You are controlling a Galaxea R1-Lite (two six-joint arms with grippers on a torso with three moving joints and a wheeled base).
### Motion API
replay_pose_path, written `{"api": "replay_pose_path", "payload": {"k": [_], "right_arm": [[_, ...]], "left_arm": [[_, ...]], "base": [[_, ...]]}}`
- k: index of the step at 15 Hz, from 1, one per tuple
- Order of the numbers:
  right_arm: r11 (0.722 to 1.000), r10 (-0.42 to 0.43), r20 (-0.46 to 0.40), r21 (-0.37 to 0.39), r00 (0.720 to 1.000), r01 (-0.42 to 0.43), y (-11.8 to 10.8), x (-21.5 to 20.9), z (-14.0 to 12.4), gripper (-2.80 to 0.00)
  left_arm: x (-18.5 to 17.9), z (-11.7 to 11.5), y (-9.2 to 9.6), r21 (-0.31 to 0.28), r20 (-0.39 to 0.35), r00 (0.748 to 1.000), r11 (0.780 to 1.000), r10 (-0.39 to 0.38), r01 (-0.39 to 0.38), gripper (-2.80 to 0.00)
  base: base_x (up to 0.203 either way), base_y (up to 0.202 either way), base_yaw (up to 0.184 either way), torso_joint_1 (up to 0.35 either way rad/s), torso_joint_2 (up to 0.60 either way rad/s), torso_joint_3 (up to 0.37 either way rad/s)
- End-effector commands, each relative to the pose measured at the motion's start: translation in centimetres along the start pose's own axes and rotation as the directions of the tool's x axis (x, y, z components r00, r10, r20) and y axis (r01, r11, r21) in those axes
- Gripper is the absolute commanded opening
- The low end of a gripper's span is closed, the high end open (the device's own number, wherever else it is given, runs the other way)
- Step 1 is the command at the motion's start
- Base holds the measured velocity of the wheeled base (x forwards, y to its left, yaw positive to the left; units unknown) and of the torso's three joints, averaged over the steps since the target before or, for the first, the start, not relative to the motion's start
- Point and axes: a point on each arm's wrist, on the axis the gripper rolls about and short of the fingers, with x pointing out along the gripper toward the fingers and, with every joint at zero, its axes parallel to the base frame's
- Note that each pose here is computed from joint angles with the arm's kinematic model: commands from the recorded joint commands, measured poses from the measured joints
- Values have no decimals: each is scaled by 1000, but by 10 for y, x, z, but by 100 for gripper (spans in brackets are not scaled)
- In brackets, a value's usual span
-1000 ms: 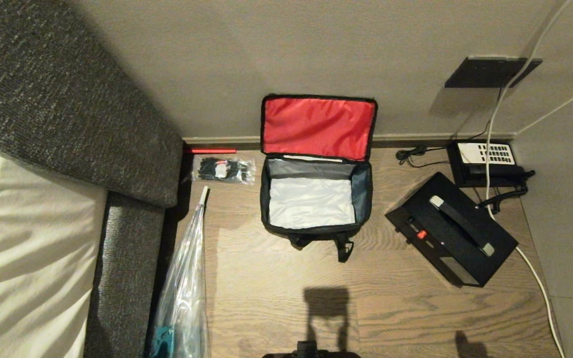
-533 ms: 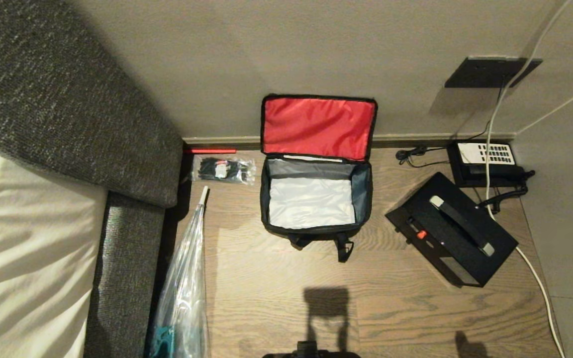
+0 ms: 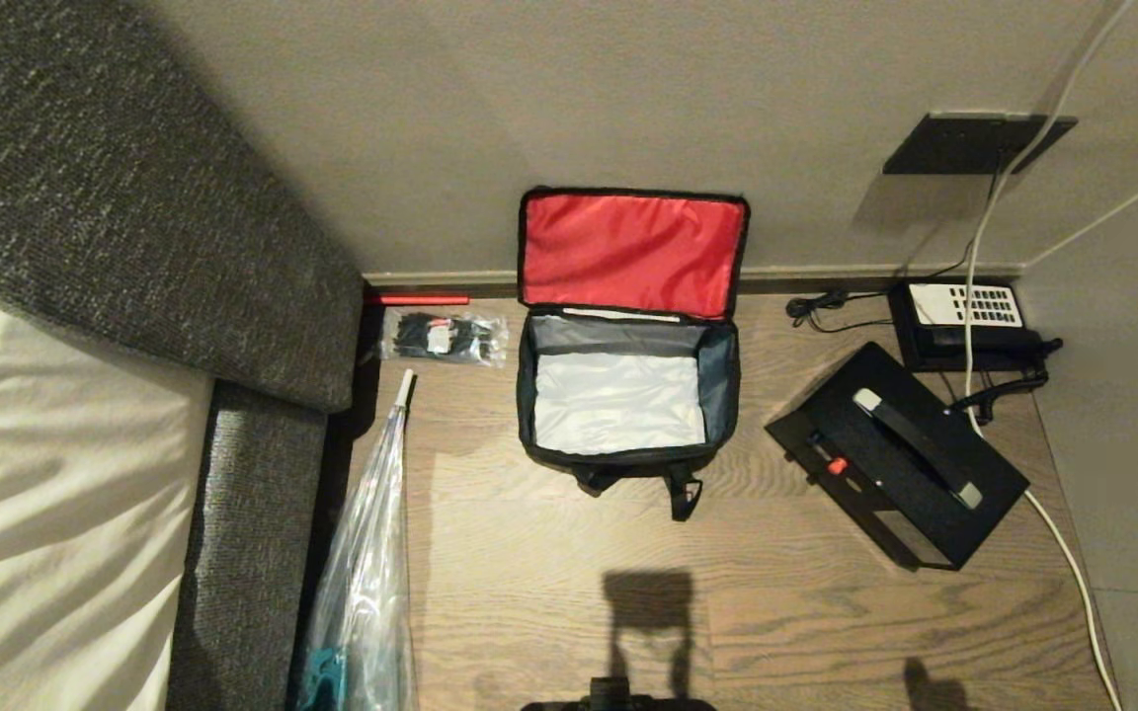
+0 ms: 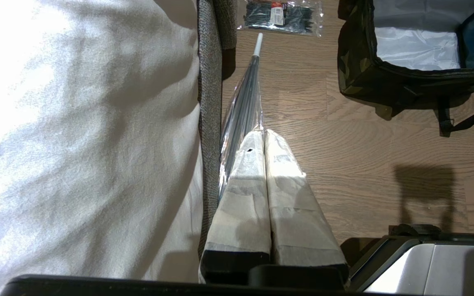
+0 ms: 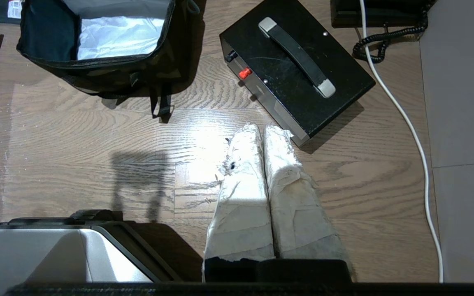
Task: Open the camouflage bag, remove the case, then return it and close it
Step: Grip the handle again
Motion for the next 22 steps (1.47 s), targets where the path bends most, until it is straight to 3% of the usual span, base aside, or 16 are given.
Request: {"api": "replay_pose_path", "payload": {"k": [1, 22], "right_arm": [[1000, 1, -1, 0, 1000, -1, 0, 0, 0, -280], [1000, 1, -1, 0, 1000, -1, 0, 0, 0, -280]], "left_arm": [[0, 0, 0, 0, 1, 1000, 1000, 1, -1, -280], [0, 0, 0, 0, 0, 1000, 1000, 2, -2, -280]], "base": [[0, 0, 0, 0, 0, 0], [0, 0, 0, 0, 0, 0]]}}
